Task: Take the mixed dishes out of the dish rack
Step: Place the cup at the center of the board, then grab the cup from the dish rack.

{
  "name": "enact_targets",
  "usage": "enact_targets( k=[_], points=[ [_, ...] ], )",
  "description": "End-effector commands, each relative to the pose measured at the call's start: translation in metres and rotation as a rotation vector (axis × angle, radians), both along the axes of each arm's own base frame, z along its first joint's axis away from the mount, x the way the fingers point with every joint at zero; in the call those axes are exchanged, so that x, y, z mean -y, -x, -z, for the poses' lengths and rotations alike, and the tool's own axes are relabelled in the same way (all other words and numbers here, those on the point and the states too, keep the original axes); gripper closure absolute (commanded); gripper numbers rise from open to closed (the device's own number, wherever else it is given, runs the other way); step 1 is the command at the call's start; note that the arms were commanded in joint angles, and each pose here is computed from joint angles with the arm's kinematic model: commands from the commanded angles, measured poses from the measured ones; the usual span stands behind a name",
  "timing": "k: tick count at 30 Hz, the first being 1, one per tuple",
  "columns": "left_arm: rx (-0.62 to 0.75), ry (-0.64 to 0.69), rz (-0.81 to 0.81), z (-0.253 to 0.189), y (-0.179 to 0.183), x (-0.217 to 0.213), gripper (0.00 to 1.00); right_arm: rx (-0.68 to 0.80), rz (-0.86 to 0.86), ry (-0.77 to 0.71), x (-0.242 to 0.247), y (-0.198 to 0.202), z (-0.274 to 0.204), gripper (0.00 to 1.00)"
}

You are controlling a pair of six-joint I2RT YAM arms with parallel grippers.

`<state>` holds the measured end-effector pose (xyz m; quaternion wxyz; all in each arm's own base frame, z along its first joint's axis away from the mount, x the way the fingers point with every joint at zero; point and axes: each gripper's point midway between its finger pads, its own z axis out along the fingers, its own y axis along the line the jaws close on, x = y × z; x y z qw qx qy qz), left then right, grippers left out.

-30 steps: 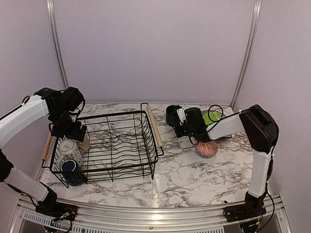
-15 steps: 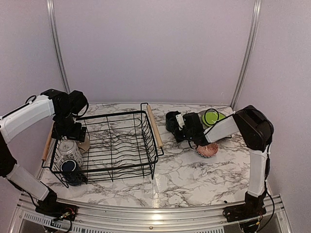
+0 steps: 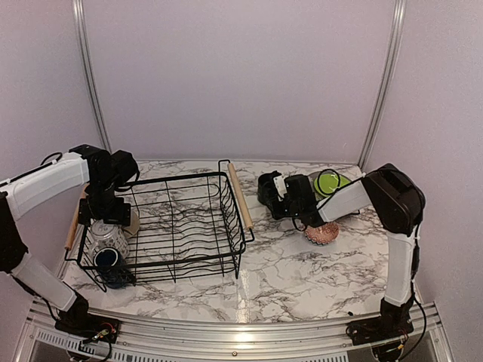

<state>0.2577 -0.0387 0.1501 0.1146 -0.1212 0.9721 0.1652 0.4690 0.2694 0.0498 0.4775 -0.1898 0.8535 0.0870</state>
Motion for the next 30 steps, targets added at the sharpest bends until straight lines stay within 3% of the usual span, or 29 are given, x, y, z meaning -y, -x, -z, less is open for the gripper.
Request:
enact_targets(
  k=[1,4,13,17,20,27,30],
  points=[
    [-0.060,-0.026,-0.031,0.019,0.010,-0.006,0.01,0.058,0.016,-0.025,-0.003,-0.004,-0.030,0.44],
    [-0.060,-0.004,-0.051,0.027,0.013,-0.006,0.01,0.062,0.008,-0.021,-0.005,0.004,-0.042,0.29],
    [-0.057,0.050,-0.079,0.053,0.019,-0.005,0.01,0.060,0.038,-0.016,0.005,0.019,-0.073,0.03],
    [-0.049,0.060,-0.067,0.058,0.011,-0.001,0.01,0.060,0.044,-0.028,0.009,0.025,-0.087,0.01],
    [-0.052,0.061,-0.060,0.061,0.008,0.000,0.06,0.068,0.044,-0.034,0.012,0.030,-0.099,0.02],
    [0.035,0.115,-0.048,0.029,0.000,0.007,0.51,0.104,0.056,-0.046,0.021,0.038,-0.139,0.02],
    [0.089,0.132,-0.041,0.006,-0.006,0.009,0.61,0.128,0.051,-0.071,0.022,0.044,-0.160,0.01]
  ],
)
